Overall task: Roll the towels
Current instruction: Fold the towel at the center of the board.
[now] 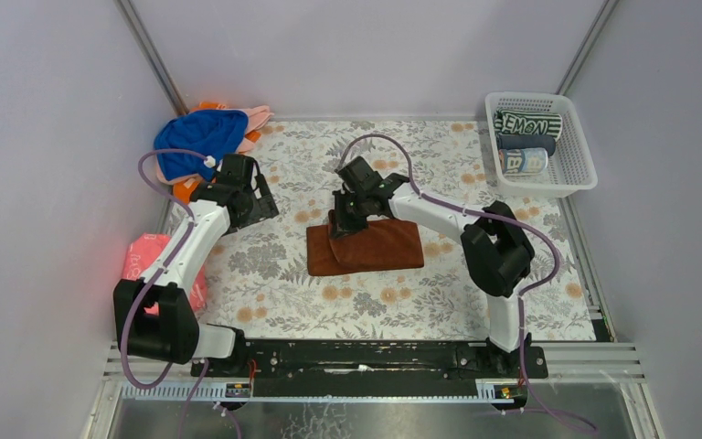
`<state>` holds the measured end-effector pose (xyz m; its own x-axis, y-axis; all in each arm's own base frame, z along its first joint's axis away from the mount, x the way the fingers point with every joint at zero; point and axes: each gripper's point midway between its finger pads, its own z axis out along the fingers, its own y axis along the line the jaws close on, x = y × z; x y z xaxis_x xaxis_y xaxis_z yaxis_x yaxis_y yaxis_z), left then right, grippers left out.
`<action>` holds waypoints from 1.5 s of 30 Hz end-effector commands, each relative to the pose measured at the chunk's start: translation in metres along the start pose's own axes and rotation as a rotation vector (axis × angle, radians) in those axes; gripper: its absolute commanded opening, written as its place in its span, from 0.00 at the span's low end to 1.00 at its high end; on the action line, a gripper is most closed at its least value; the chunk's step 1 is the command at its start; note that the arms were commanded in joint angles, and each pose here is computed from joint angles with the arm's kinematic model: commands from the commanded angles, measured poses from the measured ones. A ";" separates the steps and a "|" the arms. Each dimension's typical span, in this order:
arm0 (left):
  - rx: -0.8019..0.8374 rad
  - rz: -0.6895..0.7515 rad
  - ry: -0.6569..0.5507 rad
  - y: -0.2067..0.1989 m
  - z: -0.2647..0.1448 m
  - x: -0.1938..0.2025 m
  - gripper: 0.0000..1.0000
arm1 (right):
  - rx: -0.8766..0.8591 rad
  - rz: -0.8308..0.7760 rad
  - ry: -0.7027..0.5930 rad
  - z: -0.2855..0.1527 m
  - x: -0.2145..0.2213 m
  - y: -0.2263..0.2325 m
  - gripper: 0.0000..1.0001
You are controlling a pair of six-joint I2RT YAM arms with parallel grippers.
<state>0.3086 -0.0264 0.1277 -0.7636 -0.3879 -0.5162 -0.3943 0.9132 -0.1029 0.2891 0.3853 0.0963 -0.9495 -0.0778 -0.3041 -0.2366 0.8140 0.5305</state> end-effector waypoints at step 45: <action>0.166 0.000 0.052 -0.030 0.004 0.005 0.94 | -0.197 -0.069 -0.018 0.011 0.005 0.051 0.53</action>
<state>0.3082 -0.0377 0.1191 -0.7934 -0.3916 -0.4660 -0.3687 0.9183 -0.1439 0.2768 0.4281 0.0413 -0.9739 -0.0933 -0.2069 -0.2029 0.7659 0.6101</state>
